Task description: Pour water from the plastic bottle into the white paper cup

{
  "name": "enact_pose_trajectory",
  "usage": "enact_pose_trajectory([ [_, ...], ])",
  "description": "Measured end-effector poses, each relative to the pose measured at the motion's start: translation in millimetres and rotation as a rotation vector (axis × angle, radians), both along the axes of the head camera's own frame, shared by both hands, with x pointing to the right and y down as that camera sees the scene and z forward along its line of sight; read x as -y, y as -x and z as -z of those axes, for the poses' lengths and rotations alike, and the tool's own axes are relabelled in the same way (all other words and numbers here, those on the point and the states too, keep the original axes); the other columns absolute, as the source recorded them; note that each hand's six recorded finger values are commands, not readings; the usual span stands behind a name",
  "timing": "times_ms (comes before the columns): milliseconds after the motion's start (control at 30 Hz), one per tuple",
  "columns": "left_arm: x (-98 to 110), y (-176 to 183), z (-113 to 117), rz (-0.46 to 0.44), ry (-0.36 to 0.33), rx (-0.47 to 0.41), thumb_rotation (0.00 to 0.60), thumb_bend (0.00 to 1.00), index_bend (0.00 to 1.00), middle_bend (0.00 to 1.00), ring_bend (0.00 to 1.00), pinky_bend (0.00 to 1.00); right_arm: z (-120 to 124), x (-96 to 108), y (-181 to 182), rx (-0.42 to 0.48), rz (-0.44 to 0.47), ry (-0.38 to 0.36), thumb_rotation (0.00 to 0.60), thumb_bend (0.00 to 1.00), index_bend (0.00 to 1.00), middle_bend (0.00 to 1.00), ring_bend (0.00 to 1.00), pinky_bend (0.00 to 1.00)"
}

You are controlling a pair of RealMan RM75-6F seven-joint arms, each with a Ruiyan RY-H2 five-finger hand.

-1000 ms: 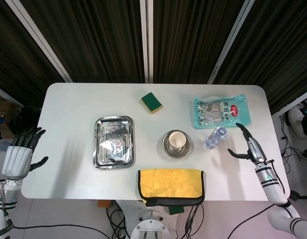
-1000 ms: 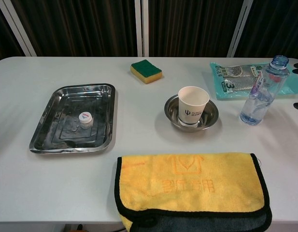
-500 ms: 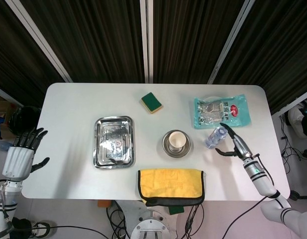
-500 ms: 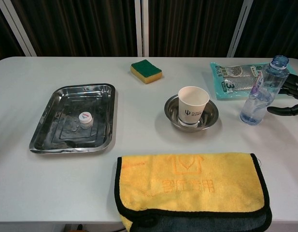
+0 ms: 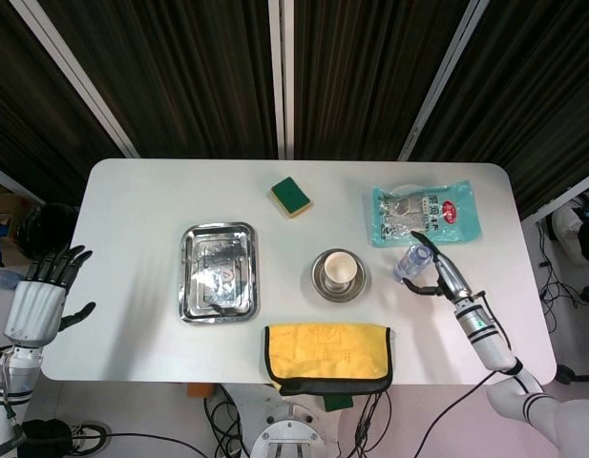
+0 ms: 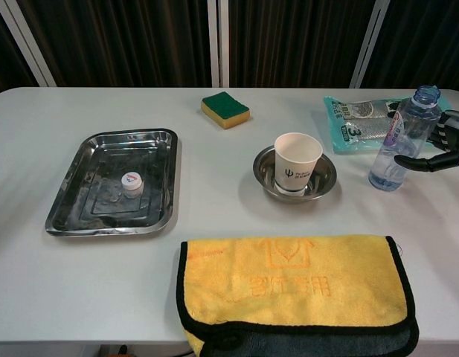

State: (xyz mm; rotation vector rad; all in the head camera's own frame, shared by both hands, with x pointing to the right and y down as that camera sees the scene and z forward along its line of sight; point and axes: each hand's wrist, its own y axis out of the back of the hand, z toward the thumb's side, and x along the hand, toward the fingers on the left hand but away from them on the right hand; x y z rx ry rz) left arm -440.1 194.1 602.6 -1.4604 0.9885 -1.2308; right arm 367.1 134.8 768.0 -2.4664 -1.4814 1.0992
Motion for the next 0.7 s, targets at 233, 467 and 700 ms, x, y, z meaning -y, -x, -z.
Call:
enact_pose_trajectory([
  [233,0.7,-1.0,-1.4,0.001,0.006,-0.002,0.600,0.09,0.17,0.17,0.11,0.16,-0.8,0.0,-2.0,0.006,-0.029,-0.012,0.600,0.33,0.29,0.00,0.00,0.00],
  [467,0.8,-1.5,-2.0,0.004,0.011,-0.001,0.600,0.09,0.17,0.17,0.11,0.16,-1.0,1.2,-5.0,0.018,-0.055,-0.011,0.600,0.36,0.39,0.10,0.00,0.00],
  [700,1.5,-2.2,-2.1,0.004,0.014,0.000,0.600,0.09,0.17,0.17,0.11,0.16,0.3,2.0,-7.8,0.032,-0.075,-0.020,0.600,0.48,0.51,0.32,0.14,0.22],
])
